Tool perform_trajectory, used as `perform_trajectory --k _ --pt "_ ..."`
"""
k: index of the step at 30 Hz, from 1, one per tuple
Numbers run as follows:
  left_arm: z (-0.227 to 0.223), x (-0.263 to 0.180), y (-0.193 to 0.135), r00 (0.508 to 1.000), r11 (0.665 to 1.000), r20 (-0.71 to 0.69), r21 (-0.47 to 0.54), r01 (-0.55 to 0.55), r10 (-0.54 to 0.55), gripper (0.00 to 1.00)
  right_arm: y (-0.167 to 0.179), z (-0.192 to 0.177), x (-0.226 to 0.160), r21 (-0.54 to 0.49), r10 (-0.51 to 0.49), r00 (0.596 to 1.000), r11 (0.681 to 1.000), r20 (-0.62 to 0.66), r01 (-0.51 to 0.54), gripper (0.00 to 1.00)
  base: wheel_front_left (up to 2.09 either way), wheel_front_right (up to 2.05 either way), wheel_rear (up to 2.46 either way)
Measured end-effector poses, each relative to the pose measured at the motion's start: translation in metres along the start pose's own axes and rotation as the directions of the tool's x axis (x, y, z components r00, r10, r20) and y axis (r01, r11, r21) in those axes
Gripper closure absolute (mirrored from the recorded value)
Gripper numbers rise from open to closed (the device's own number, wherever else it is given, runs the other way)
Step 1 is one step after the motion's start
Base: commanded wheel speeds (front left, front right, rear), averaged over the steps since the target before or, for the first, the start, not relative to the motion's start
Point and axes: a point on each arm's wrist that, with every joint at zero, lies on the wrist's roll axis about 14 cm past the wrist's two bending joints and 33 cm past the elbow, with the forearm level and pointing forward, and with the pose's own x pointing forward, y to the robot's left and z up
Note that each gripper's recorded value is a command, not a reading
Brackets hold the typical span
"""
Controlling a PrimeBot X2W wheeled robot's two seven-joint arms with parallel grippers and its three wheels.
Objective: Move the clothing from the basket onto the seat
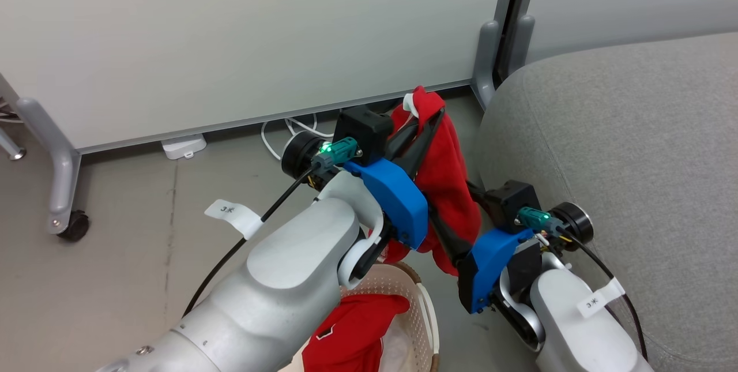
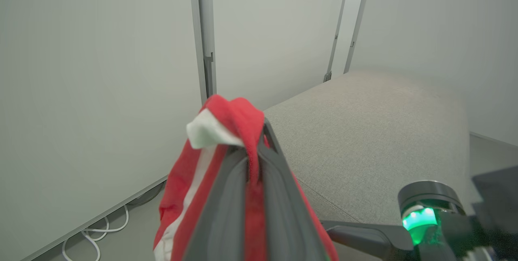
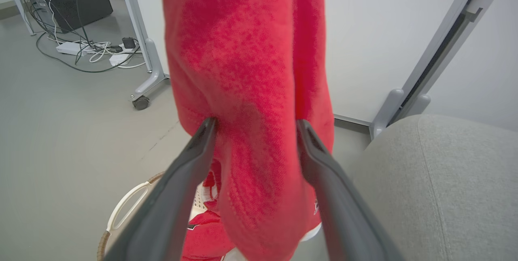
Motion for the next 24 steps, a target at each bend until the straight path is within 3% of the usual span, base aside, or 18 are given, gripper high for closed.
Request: perform_trajectory --k 1,2,3,17,23,24 --pt "0.0 0.0 0.0 1.0 1.0 -0.001 -0.002 0.0 0.0 1.0 0.002 0.001 0.002 -0.002 0.007 1.0 1.0 -0.002 -0.007 0.2 0.0 0.0 0.0" --pt "0.0 -0.001 0.0 1.0 1.0 -0.002 -0.003 0.0 0.0 1.0 0.003 0.002 0.003 -0.002 0.012 1.0 1.0 0.002 -0.012 0.51 0.0 0.0 0.0" --pt "0.0 -0.001 0.0 1.0 1.0 -0.001 -0.004 0.0 0.0 1.0 0.005 0.005 0.005 -0.007 0.02 1.0 1.0 0.011 -0.02 1.0 0.0 0.0 0.0" --pt "-0.005 -0.005 -0.001 1.0 1.0 -0.022 -0.002 -0.011 0.01 1.0 0.014 -0.008 0.005 0.009 0.048 0.999 0.999 -0.02 -0.048 1.0 0.0 0.0 0.0" --pt "-0.006 -0.004 -0.003 0.999 1.0 -0.03 -0.004 -0.011 0.011 0.72 0.011 -0.009 0.003 0.013 0.042 0.999 0.999 -0.02 -0.041 1.0 0.0 0.0 0.0" --pt "-0.006 -0.004 -0.003 0.999 1.0 -0.031 -0.005 -0.012 0.011 0.63 0.011 -0.009 0.003 0.012 0.041 0.999 0.999 -0.019 -0.04 1.0 0.0 0.0 0.0"
